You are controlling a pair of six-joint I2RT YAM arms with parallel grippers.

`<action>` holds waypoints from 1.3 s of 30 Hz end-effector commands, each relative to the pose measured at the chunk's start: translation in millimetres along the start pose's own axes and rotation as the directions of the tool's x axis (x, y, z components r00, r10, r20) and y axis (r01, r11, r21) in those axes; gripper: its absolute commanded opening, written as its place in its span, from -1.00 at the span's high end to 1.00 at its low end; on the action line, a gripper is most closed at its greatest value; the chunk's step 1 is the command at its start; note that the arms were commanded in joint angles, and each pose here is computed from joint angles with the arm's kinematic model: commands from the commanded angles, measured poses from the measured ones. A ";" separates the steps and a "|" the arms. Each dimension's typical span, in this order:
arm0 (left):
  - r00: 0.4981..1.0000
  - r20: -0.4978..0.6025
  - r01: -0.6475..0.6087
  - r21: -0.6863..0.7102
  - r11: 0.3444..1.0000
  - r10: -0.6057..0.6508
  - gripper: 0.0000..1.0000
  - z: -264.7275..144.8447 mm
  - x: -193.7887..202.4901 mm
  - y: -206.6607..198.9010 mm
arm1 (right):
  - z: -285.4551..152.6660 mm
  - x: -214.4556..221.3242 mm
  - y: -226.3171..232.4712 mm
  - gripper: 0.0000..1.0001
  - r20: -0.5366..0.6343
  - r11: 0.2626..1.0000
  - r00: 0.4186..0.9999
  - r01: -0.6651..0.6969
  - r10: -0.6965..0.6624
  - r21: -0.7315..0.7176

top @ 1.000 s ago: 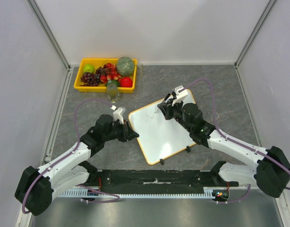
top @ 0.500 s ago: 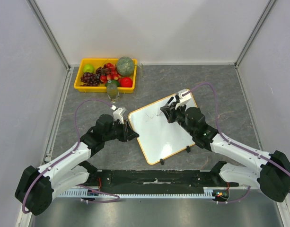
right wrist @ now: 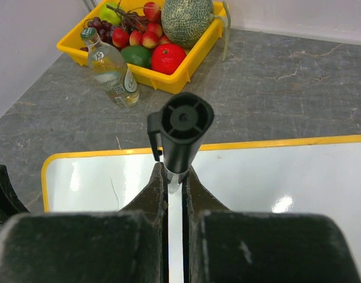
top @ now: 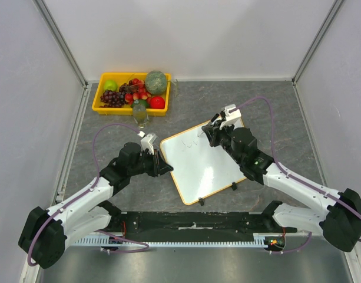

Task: Write a sentence on the whiteboard

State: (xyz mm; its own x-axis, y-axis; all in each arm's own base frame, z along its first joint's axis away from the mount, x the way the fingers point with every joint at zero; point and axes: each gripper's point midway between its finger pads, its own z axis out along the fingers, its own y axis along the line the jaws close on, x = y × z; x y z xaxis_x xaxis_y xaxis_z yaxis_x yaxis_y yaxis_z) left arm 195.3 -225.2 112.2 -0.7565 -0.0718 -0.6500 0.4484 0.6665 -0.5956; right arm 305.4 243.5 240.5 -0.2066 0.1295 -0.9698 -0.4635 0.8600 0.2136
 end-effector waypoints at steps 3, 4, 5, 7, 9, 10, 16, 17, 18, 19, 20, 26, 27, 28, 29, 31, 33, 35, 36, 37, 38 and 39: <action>0.997 -0.050 -0.059 -0.098 0.993 0.054 0.96 -0.3 15.9 27.7 | 8.0 7.4 -1.4 1.00 -0.017 1.000 1.000 0.002 -0.002 0.008; 0.997 -0.052 -0.058 -0.096 0.994 0.053 0.96 -0.2 16.5 27.4 | 6.9 11.3 -1.7 1.00 -0.022 1.000 1.000 0.000 0.000 0.004; 0.997 -0.054 -0.061 -0.094 0.994 0.056 0.96 0.0 17.0 26.8 | 5.9 16.3 -3.0 1.00 -0.031 1.000 1.000 -0.001 0.001 0.007; 0.997 -0.051 -0.060 -0.096 0.994 0.055 0.96 -0.2 16.3 27.1 | 5.2 27.5 -4.8 1.00 -0.060 1.000 0.998 0.004 -0.003 0.007; 0.997 -0.052 -0.060 -0.097 0.993 0.055 0.96 -0.4 16.4 27.6 | 4.3 39.0 -6.7 1.00 -0.087 1.000 0.996 0.008 -0.007 0.008; 0.997 -0.053 -0.060 -0.095 0.994 0.055 0.96 -0.4 16.6 27.2 | 4.0 45.0 -8.3 1.00 -0.101 1.000 0.995 0.013 -0.012 0.011; 0.997 -0.051 -0.057 -0.096 0.994 0.053 0.96 -0.4 15.9 26.9 | -3.0 74.2 -18.1 1.00 -0.179 0.999 0.983 0.041 -0.035 0.031; 0.997 -0.052 -0.057 -0.094 0.994 0.052 0.96 -0.4 16.0 26.7 | -4.9 77.6 -19.1 1.00 -0.188 0.999 0.981 0.043 -0.037 0.031; 0.997 -0.051 -0.058 -0.094 0.994 0.054 0.96 -0.6 15.6 26.1 | -6.3 80.2 -19.8 1.00 -0.195 0.999 0.980 0.045 -0.038 0.031; 0.997 -0.052 -0.060 -0.094 0.994 0.055 0.96 -0.6 16.2 26.5 | -7.9 82.2 -20.3 1.00 -0.201 0.998 0.979 0.046 -0.039 0.030; 0.997 -0.053 -0.058 -0.095 0.994 0.053 0.96 -0.3 16.1 26.6 | -9.5 85.1 -20.9 1.00 -0.210 0.998 0.977 0.047 -0.040 0.029; 0.997 -0.059 -0.060 -0.094 0.994 0.055 0.96 0.2 17.3 26.8 | -16.2 98.2 -18.5 1.00 -0.251 0.999 0.967 0.044 -0.042 0.000; 0.997 -0.054 -0.059 -0.097 0.994 0.054 0.96 0.0 15.8 27.2 | -17.2 100.1 -18.0 1.00 -0.256 0.999 0.966 0.042 -0.042 -0.004; 0.997 -0.055 -0.059 -0.097 0.994 0.054 0.96 0.1 16.1 27.4 | -18.4 101.8 -17.6 1.00 -0.261 0.999 0.965 0.041 -0.042 -0.009; 0.997 -0.056 -0.058 -0.096 0.994 0.053 0.96 0.2 16.3 27.0 | -19.5 104.5 -17.1 1.00 -0.269 0.999 0.962 0.041 -0.043 -0.015; 0.997 -0.056 -0.057 -0.096 0.994 0.052 0.96 0.1 16.2 27.1 | -21.7 108.5 -15.0 1.00 -0.281 0.999 0.959 0.034 -0.040 -0.028; 0.997 -0.055 -0.059 -0.096 0.994 0.054 0.96 0.2 15.7 26.6 | -23.5 111.6 -13.5 1.00 -0.288 0.999 0.957 0.027 -0.037 -0.039; 0.997 -0.053 -0.059 -0.095 0.994 0.054 0.96 0.0 15.4 26.4 | -24.9 114.6 -11.6 1.00 -0.294 0.998 0.955 0.020 -0.034 -0.051; 0.997 -0.055 -0.059 -0.092 0.994 0.054 0.96 0.2 15.3 25.8 | -25.7 116.2 -10.7 1.00 -0.296 0.998 0.955 0.017 -0.034 -0.059; 0.997 -0.055 -0.060 -0.093 0.994 0.055 0.96 0.2 15.5 25.7 | -26.2 117.8 -9.3 1.00 -0.299 0.998 0.954 0.012 -0.030 -0.064; 0.997 -0.053 -0.059 -0.093 0.994 0.055 0.96 0.0 14.9 25.8 | -25.8 116.9 -8.6 1.00 -0.295 0.998 0.955 0.008 -0.027 -0.066; 0.997 -0.053 -0.062 -0.093 0.994 0.057 0.96 0.1 15.0 25.7 | -26.0 116.7 -8.4 1.00 -0.296 0.998 0.955 0.003 -0.022 -0.064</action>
State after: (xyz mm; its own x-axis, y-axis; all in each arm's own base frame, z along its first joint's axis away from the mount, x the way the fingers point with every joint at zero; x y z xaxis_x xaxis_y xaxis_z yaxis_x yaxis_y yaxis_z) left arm 195.6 -224.5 109.6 -0.7615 -0.0696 -0.6444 0.4419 0.6715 -0.5948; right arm 277.9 255.2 191.7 -0.3103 0.1046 -0.9449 -0.5538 0.7879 0.2691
